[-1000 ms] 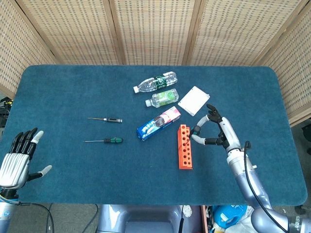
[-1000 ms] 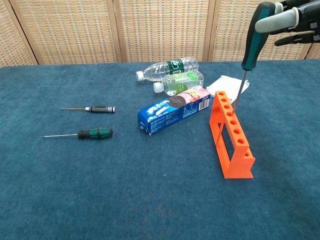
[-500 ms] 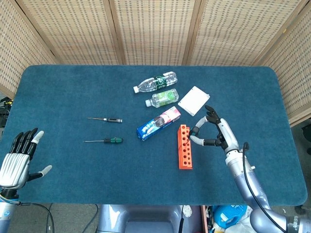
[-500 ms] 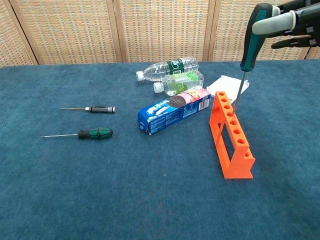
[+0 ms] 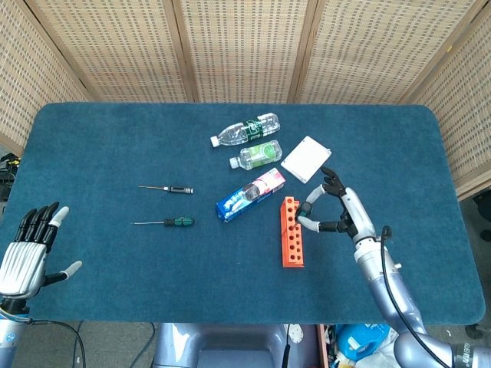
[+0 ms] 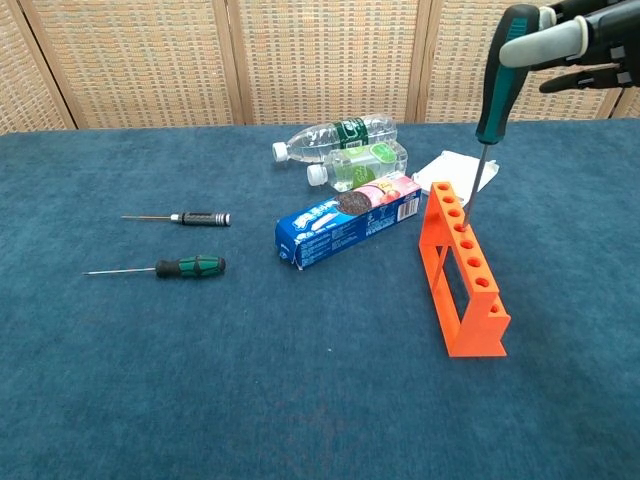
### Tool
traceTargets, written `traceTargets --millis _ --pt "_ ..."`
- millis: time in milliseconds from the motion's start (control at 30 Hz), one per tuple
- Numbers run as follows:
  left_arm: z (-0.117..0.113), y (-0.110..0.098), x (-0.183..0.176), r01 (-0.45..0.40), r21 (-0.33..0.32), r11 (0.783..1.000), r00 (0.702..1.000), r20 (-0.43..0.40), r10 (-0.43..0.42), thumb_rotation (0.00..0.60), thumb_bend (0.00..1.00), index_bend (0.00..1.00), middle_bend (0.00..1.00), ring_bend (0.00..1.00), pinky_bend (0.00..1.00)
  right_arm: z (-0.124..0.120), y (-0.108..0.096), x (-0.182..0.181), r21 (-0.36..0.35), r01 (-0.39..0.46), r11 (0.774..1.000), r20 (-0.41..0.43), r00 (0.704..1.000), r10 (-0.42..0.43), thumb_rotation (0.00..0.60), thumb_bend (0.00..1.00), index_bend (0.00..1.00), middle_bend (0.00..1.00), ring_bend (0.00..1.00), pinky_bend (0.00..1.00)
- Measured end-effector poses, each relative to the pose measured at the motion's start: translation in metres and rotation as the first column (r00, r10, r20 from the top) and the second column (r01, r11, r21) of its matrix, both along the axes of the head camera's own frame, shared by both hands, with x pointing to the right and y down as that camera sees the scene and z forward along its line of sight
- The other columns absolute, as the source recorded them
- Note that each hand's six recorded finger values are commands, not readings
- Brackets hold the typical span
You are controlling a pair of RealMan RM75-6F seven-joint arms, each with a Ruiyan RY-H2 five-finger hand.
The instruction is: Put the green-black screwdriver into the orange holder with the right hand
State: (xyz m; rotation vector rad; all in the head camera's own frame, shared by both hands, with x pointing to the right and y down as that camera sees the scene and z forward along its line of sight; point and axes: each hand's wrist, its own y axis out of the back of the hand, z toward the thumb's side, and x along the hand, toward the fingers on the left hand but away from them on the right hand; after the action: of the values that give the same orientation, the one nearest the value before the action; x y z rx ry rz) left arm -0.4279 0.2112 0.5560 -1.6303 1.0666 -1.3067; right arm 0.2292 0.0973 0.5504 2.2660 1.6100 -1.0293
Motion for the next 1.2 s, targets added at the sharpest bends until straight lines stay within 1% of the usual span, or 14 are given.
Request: traceTargets --millis 200,567,767,1200 --pt "0.0 0.0002 0.0002 -0.001 -0.001 1.0 1.0 -0.001 0.001 0.6 0.0 0.0 0.0 0.0 0.0 -0.0009 -0.0005 -0.0004 0.001 -0.002 1.0 -0.004 1.0 0.002 0.6 0.2 0.67 0.0 0.0 0.0" --pt "0.0001 0.0005 0.0001 -0.002 -0.001 1.0 1.0 0.002 0.002 0.6 0.0 0.0 0.0 0.0 0.0 0.0044 -0.0001 -0.0008 -0.009 -0.001 1.0 -0.003 1.0 0.001 0.6 0.2 0.67 0.0 0.0 0.0" --pt "0.0 0.0003 -0.0003 0.0 -0.001 1.0 1.0 0.002 0.0 0.6 0.0 0.0 0.0 0.0 0.0 0.0011 -0.0035 -0.0021 0.0 -0.001 1.0 -0.001 1.0 0.001 0.6 0.2 0.67 0.0 0.0 0.0" --pt "-0.0002 0.0005 -0.0004 -0.001 -0.001 1.0 1.0 0.001 0.001 0.6 0.0 0.0 0.0 0.0 0.0 0.0014 -0.0025 -0.0015 -0.005 0.0 1.0 -0.003 1.0 0.0 0.6 0.2 0.67 0.0 0.0 0.0"
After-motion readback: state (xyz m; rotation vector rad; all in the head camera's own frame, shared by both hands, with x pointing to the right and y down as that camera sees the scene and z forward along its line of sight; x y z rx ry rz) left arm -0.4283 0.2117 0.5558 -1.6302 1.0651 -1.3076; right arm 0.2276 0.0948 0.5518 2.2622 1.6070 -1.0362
